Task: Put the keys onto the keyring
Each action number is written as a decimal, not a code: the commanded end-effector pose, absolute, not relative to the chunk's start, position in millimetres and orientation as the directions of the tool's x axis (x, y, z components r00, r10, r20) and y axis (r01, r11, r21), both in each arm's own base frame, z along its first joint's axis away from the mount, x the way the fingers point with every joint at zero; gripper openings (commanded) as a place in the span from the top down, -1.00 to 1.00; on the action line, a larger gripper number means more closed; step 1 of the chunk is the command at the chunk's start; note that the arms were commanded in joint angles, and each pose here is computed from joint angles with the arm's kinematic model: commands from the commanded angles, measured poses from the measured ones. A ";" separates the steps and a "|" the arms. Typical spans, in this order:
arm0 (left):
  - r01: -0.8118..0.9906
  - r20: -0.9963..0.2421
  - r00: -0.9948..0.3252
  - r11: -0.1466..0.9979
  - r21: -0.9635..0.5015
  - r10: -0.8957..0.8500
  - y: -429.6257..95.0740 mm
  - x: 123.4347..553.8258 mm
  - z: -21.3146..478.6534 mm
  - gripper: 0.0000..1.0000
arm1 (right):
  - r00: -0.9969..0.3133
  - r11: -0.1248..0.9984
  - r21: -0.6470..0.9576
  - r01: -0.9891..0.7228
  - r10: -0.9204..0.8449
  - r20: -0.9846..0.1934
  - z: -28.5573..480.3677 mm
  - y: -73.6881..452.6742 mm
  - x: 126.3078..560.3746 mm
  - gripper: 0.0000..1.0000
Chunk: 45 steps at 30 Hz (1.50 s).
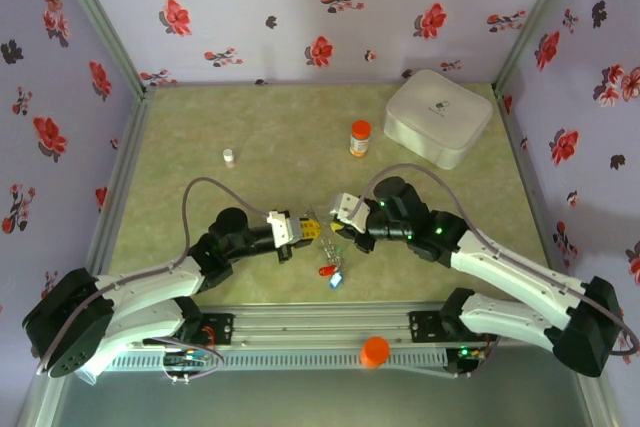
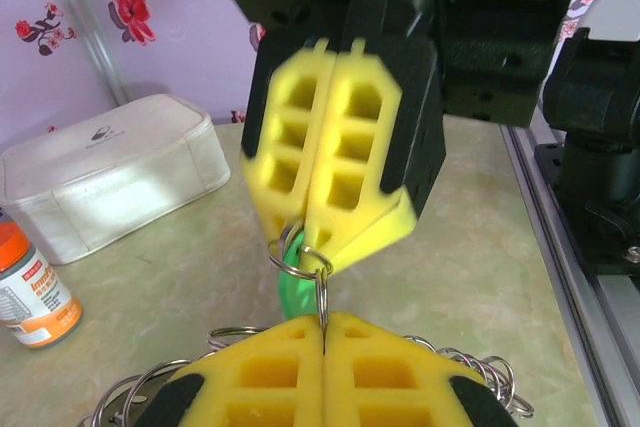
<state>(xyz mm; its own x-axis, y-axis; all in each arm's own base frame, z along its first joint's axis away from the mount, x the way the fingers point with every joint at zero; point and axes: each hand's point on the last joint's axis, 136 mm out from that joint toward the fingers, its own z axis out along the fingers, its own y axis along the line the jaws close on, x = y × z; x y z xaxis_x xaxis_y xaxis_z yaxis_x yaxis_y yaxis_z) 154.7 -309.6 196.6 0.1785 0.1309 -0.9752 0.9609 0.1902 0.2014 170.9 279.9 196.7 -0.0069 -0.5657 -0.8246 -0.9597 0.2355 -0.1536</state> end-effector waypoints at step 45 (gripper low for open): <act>0.065 -0.994 0.113 0.998 0.007 0.000 -85.6 238.7 238.0 -0.57 | 0.042 0.116 -0.193 -0.974 -0.750 -0.661 122.6 344.7 220.2 1.00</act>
